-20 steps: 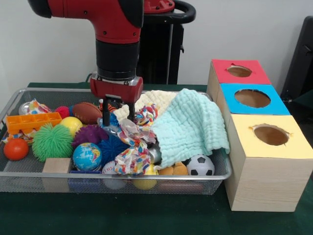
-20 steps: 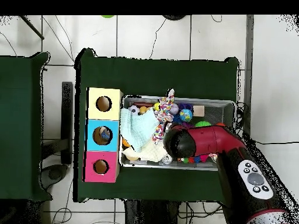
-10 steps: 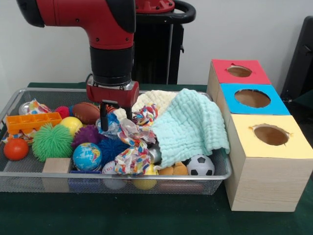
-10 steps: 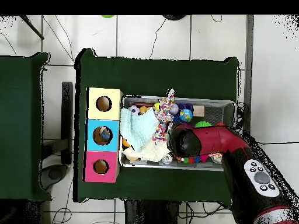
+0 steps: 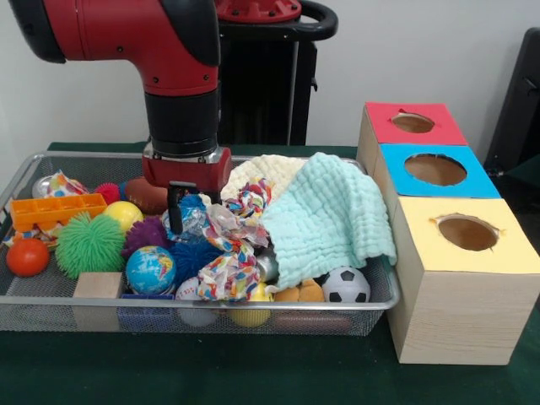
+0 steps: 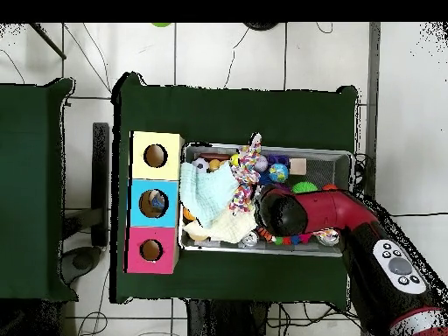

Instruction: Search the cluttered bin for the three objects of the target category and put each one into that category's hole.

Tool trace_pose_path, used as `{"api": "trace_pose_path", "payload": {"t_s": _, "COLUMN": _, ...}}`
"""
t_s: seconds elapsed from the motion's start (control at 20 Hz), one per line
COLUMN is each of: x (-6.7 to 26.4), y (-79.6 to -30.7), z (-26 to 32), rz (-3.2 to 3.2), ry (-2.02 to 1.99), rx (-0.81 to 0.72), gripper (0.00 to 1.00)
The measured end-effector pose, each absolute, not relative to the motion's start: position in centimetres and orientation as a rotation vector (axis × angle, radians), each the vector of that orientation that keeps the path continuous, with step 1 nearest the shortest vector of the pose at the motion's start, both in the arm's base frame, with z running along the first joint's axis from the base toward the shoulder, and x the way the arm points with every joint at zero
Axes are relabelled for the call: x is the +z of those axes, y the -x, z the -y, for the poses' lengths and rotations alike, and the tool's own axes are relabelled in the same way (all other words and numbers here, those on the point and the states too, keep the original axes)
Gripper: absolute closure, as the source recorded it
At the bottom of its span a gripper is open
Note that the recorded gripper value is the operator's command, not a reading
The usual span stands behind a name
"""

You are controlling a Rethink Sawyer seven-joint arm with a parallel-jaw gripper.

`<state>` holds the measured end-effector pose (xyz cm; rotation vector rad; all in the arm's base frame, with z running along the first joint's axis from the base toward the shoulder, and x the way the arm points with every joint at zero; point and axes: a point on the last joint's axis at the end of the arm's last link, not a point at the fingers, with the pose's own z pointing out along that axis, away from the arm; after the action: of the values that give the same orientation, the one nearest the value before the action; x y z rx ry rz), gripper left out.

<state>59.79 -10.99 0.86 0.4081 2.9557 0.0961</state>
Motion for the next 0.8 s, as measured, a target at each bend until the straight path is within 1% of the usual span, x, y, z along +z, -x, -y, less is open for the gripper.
{"api": "trace_pose_path", "payload": {"t_s": 0.8, "x": 0.65, "y": -60.8, "z": 10.8, "rz": -2.979, "ry": -0.327, "rx": 0.182, "gripper": 0.0}}
